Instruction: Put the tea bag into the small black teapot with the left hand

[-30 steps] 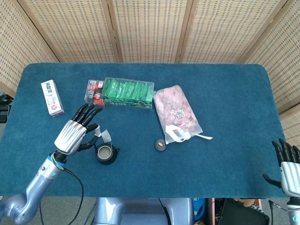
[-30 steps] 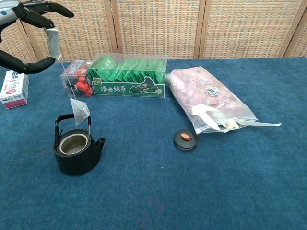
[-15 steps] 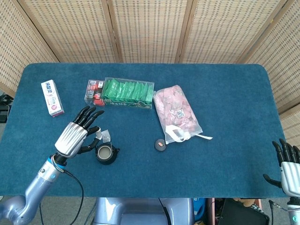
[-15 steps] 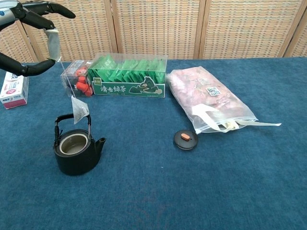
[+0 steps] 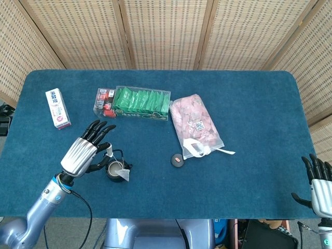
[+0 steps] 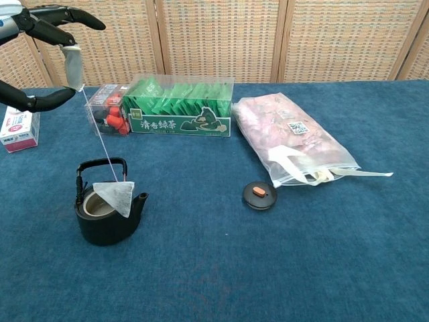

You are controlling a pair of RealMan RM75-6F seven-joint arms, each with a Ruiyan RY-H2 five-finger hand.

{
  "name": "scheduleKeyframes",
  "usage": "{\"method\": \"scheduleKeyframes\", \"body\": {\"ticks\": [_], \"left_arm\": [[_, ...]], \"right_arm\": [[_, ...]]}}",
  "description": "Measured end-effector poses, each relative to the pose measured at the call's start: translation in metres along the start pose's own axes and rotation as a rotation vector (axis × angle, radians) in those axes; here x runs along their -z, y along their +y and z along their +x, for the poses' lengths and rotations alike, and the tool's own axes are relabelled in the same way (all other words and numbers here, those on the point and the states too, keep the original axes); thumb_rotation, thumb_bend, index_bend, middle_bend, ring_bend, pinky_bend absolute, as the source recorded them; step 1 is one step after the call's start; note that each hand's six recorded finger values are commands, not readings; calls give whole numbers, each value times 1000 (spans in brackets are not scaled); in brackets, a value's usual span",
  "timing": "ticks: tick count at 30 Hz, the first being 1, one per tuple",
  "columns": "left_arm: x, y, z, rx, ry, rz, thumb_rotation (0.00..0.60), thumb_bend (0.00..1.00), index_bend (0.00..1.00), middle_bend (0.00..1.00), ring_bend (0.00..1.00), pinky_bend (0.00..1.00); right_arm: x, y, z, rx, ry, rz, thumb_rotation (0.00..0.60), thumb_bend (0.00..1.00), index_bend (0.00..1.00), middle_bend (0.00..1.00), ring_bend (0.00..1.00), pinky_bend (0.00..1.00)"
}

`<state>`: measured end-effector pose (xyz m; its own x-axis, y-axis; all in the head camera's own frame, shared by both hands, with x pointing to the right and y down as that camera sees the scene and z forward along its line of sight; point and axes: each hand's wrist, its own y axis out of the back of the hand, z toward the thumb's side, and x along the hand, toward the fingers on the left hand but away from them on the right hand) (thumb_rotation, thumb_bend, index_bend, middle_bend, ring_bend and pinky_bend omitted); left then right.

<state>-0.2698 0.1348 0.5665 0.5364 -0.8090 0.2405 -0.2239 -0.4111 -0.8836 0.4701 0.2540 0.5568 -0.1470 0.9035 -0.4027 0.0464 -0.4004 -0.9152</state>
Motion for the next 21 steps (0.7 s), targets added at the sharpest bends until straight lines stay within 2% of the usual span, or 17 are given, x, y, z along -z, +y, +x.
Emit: {"method": "scheduleKeyframes", "body": {"ticks": [12, 21], "left_arm": [[7, -7, -10, 18, 29, -1, 600, 444, 604, 104, 19, 0], [9, -15, -20, 67, 37, -17, 600, 443, 604, 104, 14, 0]], "right_arm": [[0, 0, 0, -2, 1, 1, 600, 55, 29, 76, 0, 0], [0, 0, 0, -2, -1, 2, 600, 54, 29, 76, 0, 0]]}}
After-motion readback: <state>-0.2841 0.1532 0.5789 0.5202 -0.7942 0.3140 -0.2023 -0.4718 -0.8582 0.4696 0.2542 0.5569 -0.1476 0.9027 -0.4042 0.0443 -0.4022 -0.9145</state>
